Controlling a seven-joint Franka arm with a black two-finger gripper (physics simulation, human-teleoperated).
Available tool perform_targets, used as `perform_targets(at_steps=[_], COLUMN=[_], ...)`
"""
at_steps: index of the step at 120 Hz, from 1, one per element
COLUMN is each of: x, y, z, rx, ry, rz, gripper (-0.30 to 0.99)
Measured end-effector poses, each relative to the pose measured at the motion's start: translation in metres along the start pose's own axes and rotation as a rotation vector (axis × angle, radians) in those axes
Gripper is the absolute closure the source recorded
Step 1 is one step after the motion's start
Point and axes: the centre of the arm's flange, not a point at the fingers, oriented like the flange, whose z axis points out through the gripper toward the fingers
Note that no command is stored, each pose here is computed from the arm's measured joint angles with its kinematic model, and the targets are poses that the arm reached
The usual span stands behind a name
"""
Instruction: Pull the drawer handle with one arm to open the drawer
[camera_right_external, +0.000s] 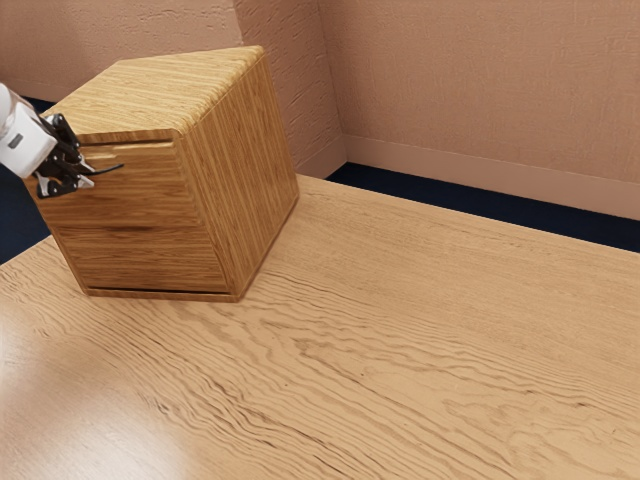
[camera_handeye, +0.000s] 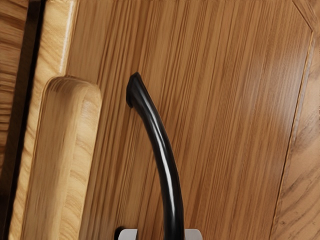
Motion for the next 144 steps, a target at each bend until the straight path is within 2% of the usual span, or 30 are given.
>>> perform_targets(at_steps=[35,80,144], x=[-0.001,-0.013,-0.021], y=[0.002,0.016,0.035], z=[-0.003,-0.023,-0.036], rx=[-0.004,-0.011,-0.037], ry=[0.01,0.07,0.089], rz=[-0.001,-0.019,-0.007], gripper=[0.67,0.68,0.67])
